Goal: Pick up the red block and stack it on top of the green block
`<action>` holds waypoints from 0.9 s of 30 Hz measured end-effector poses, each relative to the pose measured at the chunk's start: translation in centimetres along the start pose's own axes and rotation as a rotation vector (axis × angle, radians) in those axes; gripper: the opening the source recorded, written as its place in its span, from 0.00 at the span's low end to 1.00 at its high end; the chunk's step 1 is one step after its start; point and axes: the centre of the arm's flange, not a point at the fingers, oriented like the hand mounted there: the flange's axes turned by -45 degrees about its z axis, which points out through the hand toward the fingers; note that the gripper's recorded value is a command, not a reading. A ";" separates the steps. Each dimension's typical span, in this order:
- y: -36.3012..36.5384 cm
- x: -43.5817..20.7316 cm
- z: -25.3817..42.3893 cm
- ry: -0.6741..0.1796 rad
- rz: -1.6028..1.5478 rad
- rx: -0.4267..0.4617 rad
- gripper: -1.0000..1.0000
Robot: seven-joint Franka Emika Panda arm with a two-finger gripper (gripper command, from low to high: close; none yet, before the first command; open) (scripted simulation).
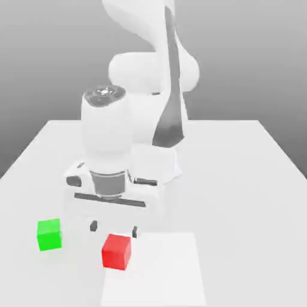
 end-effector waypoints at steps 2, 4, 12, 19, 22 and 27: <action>0.0 -0.1 2.1 -0.001 0.000 0.000 0.50; 0.0 -0.2 2.7 -0.002 -0.001 0.000 0.00; 0.0 -0.1 1.1 -0.002 0.000 0.000 0.00; 5.1 -0.3 -4.4 -0.001 0.223 -0.006 0.00; 10.5 -1.1 -5.5 0.000 0.478 -0.009 0.00; 17.8 -3.5 -6.7 0.000 0.863 -0.001 0.00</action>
